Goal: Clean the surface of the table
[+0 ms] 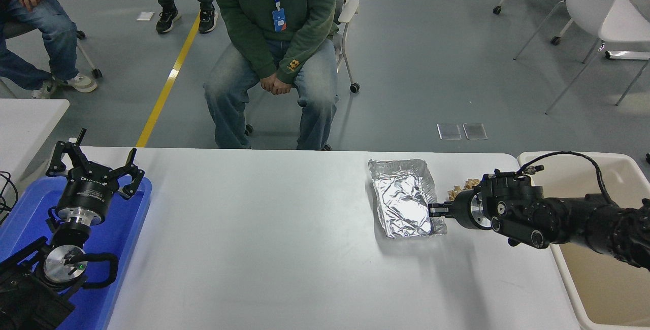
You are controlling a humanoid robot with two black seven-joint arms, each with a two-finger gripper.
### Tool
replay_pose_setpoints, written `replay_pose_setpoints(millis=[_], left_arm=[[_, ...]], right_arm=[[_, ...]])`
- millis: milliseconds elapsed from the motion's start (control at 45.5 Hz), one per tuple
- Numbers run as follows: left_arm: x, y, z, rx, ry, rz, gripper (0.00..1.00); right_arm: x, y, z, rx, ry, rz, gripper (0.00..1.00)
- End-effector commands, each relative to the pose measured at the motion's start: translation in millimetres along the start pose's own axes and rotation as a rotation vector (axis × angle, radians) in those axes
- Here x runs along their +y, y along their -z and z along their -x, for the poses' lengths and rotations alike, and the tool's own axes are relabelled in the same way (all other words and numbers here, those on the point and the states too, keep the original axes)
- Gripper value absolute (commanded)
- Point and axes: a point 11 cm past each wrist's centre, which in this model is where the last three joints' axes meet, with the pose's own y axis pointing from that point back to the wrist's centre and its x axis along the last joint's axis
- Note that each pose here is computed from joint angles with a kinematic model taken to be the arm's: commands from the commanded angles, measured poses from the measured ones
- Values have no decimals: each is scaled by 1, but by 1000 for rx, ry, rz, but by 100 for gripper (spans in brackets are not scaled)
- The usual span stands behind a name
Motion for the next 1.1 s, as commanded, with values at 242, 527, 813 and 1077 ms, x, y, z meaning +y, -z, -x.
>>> replay_pose_setpoints(millis=[242,527,813,1077], left_arm=[[1,0,0,0,-1,-1,100],[1,0,0,-1,-1,-1,100],[1,0,0,0,-1,-1,100],[1,0,0,-1,-1,-1,100]], right_arm=[[33,-18,-27,-232,-97,-67,0],[79,-43,-51,-332,-176,-100,0],[133,-75,-92,-421,-263,-117,0],[169,-94,-114,-461,-303,-125,0]])
